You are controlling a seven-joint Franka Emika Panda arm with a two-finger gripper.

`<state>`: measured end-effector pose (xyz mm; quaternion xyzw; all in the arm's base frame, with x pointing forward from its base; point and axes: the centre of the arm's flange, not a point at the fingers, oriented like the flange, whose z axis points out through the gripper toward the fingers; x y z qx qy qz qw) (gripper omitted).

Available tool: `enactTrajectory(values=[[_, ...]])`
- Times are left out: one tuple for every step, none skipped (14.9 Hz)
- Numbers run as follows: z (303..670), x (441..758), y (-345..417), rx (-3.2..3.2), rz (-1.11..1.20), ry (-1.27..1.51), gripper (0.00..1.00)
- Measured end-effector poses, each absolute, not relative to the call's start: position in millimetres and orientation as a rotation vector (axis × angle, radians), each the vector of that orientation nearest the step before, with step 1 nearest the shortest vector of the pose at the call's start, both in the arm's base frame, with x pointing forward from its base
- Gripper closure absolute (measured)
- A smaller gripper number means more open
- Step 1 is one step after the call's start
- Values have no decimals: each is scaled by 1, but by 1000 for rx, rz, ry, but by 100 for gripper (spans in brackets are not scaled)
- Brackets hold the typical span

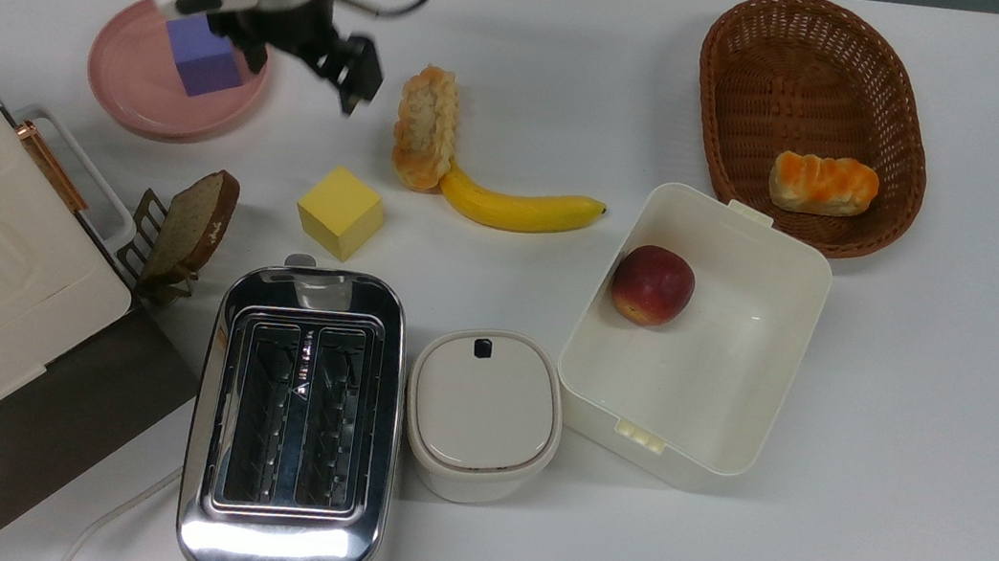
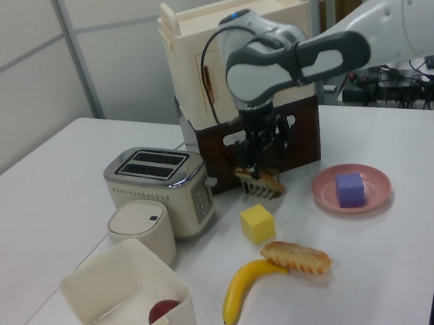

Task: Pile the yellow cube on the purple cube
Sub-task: 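Move the gripper over the yellow cube and lower it, then close the gripper on the yellow cube and lift it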

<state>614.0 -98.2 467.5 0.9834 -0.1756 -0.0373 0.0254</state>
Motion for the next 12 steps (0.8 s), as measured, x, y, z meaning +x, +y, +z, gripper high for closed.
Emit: enactTrajectory(values=[[449,619,-98,3019,-137,-613,0],[433,622,-98,3004,-170,-645,0],[416,625,-97,2993,-203,-657,0],[400,628,-96,2986,-219,-662,0],[388,632,-94,2983,-214,-660,0],[378,635,-93,2983,-205,-654,0],[364,640,-90,2983,-194,-643,0],[352,644,-86,2984,-180,-631,0],[341,648,-81,2985,-169,-616,0],[331,651,-76,2986,-159,-605,0],[326,654,-73,2986,-141,-605,0],[327,656,-70,2987,-125,-609,0]])
